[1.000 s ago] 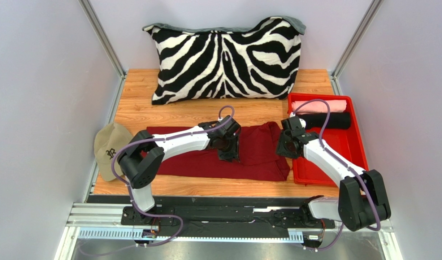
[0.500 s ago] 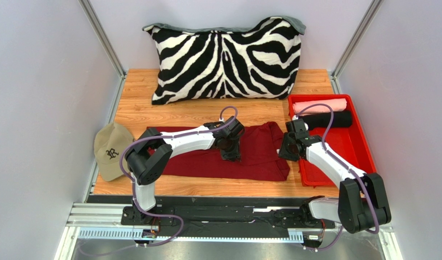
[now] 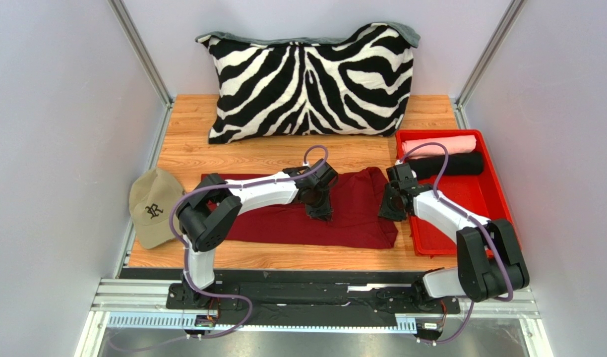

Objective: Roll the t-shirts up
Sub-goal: Fold the T-shirt at the center of the board.

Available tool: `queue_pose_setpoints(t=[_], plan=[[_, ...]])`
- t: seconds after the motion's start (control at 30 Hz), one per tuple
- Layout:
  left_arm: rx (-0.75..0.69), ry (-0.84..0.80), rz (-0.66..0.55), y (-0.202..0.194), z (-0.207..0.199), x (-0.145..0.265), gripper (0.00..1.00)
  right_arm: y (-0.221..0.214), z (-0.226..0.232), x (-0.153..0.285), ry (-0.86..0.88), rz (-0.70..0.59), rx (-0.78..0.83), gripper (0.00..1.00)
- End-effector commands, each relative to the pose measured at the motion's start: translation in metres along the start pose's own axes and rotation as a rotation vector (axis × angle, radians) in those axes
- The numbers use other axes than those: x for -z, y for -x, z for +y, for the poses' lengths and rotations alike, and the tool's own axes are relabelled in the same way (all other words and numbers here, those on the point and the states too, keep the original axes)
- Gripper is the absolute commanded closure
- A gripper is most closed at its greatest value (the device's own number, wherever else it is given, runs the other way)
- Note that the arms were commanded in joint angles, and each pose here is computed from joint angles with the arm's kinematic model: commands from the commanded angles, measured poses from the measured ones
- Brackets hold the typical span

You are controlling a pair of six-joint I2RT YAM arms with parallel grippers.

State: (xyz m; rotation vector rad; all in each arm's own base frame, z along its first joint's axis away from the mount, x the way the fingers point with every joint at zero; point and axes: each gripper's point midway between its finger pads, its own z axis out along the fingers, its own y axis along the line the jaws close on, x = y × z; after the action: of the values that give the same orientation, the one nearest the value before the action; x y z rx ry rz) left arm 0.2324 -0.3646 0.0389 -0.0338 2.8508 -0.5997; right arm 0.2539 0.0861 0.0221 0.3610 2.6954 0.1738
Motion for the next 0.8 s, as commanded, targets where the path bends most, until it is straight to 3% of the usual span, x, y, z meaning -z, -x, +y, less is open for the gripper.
queue_pose_setpoints(t=[0.0,0.23,0.37,0.53,0.77], plan=[[0.006,-0.029,-0.008,0.004,-0.014,-0.001,0.73,0.012,0.012,-0.001,0.028,-0.045,0.005,0.74],[0.0,-0.045,-0.012,0.006,-0.018,0.003,1.0,0.013,0.011,0.008,0.008,-0.059,0.022,0.85],[-0.01,-0.055,-0.015,0.007,-0.021,0.007,1.0,0.013,0.008,0.015,-0.003,-0.068,0.034,0.85],[-0.008,-0.057,-0.009,0.006,-0.022,0.007,1.0,0.01,0.007,0.014,-0.002,-0.056,0.038,0.73],[-0.007,-0.05,-0.003,0.004,-0.019,0.005,1.0,0.012,0.009,0.01,0.001,-0.053,0.041,0.8]])
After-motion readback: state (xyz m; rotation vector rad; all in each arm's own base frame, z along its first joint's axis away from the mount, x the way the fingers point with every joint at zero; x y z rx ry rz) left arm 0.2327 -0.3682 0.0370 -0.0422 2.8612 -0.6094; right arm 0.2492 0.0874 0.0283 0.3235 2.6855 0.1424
